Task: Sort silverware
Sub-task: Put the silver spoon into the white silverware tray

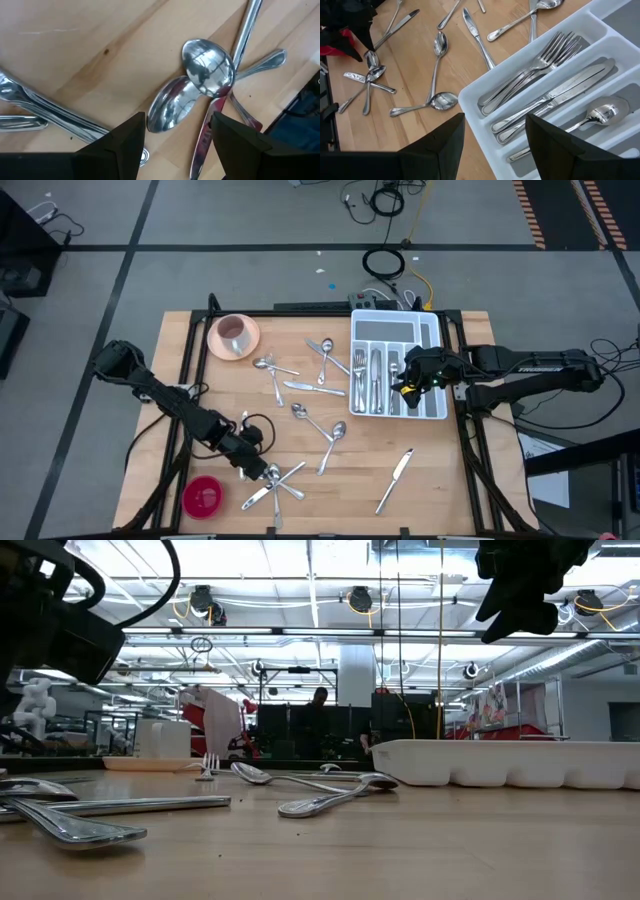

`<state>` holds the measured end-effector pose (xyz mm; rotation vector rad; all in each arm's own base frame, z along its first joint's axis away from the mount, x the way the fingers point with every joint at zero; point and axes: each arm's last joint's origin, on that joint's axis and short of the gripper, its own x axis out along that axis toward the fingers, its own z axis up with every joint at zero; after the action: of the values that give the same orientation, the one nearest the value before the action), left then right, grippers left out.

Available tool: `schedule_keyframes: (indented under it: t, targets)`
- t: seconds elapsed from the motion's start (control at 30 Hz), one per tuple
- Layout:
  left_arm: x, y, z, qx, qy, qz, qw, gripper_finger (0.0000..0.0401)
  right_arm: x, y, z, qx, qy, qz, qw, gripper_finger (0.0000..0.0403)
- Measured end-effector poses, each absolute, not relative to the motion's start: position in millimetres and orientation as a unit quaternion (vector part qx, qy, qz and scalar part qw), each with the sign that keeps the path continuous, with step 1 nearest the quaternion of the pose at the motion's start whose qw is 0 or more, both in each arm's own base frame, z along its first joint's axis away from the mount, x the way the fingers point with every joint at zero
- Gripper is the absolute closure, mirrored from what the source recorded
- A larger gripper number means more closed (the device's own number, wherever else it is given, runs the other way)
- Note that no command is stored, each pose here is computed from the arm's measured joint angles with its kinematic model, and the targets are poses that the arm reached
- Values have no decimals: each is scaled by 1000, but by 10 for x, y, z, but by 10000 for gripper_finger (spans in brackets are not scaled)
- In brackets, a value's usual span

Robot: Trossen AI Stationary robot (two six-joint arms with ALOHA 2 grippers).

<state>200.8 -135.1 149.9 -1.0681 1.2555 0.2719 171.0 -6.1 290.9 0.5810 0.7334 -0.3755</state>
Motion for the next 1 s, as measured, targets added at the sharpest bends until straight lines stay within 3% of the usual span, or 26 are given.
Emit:
schedule_keyframes:
  t: [0.37,0.8,1.0]
  targets:
    - [2022,-1378,1403,-465,571,128,664,191,1710,-62,2909,279,351,-180,875,202]
    - [2032,-1372,1382,-433,566,118,691,348,1710,-61,2908,282,351,-181,875,202]
    - [2034,-1364,1385,-430,561,127,696,393,1710,-62,2907,285,350,-183,873,202]
